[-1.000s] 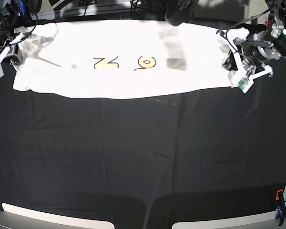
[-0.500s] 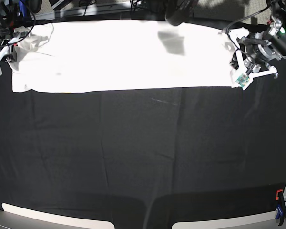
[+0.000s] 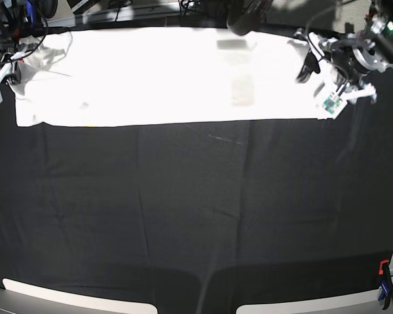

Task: Layout the t-shirt on the table in an organized manner, then fold the t-shirt properly
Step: 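Pull the folded edge taut and release with both grippers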

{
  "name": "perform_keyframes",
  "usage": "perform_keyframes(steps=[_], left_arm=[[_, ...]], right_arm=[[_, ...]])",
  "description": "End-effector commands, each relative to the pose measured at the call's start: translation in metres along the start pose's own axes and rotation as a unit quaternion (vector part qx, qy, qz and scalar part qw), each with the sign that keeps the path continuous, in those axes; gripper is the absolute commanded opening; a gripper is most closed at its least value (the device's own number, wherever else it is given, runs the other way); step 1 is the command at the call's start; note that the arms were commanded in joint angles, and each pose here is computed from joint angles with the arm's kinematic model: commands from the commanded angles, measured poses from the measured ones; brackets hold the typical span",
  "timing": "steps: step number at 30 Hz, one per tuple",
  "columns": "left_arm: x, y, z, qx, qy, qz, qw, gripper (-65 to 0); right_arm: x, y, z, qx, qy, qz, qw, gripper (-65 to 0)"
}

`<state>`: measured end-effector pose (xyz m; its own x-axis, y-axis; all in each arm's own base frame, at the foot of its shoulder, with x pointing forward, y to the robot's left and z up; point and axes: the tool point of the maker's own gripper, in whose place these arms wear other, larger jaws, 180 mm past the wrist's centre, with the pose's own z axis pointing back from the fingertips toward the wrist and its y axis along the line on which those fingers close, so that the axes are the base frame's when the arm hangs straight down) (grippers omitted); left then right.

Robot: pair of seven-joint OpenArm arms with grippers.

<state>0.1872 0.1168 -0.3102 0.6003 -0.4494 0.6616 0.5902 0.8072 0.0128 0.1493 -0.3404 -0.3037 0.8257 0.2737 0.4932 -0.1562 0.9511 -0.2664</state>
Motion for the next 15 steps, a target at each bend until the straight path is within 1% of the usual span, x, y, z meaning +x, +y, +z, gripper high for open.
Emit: perform_keyframes(steps=[1, 3, 5, 8, 9, 10, 15], left_arm=[[0.015, 0.001, 0.008, 0.010, -0.027, -0.009, 1.000, -39.8], [0.021, 0.002, 0.011, 0.016, -0.038, -0.002, 0.999, -39.8], [0.033, -0.001, 0.012, 0.007, -0.072, 0.006, 0.997, -39.8], [0.053, -0.008, 0.016, -0.013, -0.127, 0.018, 0.992, -39.8], [0.052, -0.006, 0.013, -0.014, -0.131, 0.026, 0.991, -39.8], [0.047, -0.003, 0.008, -0.013, -0.127, 0.035, 0.991, -39.8], [0.008, 0.008, -0.016, -0.014, -0.069, 0.079, 0.994, -39.8]], right_arm=[[0.007, -0.006, 0.005, -0.010, -0.009, 0.013, 0.9998, -65.0], [0.007, -0.006, 0.005, -0.011, -0.009, 0.013, 0.9998, -65.0], [0.006, -0.006, 0.004, -0.010, -0.009, 0.012, 0.9998, -65.0], [0.004, -0.006, 0.004, -0.011, -0.004, 0.013, 0.9998, -65.0], [0.003, -0.006, 0.005, -0.011, -0.002, 0.013, 0.9998, -65.0], [0.002, -0.006, 0.005, -0.011, -0.001, 0.014, 0.9998, -65.0], [0.002, -0.006, 0.005, -0.011, -0.001, 0.014, 0.9998, -65.0]])
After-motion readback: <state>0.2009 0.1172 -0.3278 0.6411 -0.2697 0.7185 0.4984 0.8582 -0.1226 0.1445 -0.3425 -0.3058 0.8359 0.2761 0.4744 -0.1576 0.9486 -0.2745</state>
